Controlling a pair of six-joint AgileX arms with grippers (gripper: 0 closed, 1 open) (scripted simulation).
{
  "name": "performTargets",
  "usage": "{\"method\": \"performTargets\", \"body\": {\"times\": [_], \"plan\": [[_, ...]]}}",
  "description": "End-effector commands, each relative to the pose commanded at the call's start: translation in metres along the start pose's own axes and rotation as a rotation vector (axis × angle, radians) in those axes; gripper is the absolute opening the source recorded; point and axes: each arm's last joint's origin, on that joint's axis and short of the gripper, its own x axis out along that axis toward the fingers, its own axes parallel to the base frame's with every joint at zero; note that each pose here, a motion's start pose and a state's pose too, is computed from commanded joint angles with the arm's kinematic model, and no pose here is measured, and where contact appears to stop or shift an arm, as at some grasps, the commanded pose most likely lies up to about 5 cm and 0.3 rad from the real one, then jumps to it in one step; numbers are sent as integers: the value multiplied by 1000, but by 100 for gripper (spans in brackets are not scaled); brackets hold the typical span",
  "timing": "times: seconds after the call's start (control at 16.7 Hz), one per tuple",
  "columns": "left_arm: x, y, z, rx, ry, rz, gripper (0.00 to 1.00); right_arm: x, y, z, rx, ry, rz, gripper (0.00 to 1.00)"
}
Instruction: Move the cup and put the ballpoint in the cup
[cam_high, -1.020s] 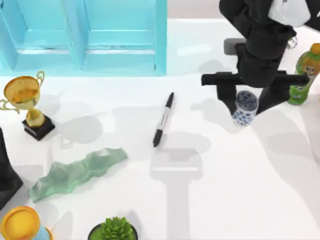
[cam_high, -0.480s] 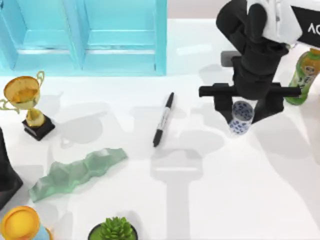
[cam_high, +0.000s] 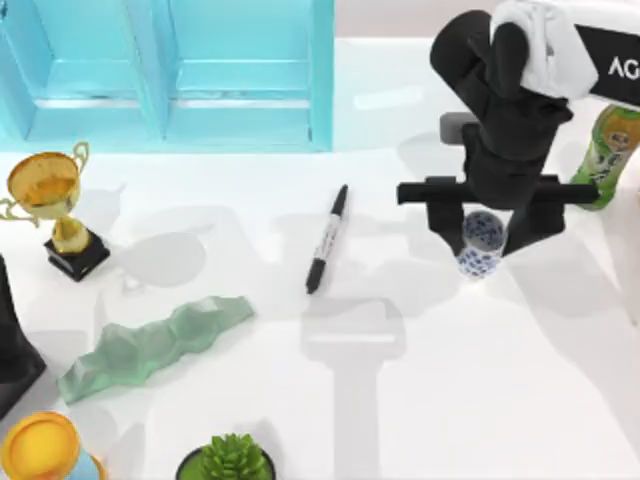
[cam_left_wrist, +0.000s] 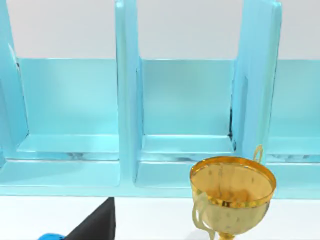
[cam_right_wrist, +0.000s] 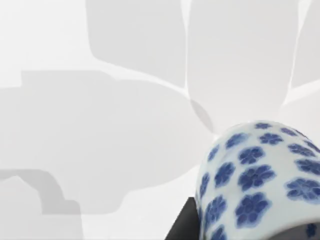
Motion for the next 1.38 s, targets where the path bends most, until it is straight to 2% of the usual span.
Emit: {"method": "performTargets", "body": {"times": [0.6, 1.2, 1.38], "plan": [[0, 0, 0, 0, 0, 0, 100, 0, 0, 0, 0, 0, 0, 98], [0, 0, 0, 0, 0, 0, 100, 0, -1, 1, 2, 1, 0, 100], [0, 0, 0, 0, 0, 0, 100, -11, 2, 5, 2, 12, -5, 100]]}}
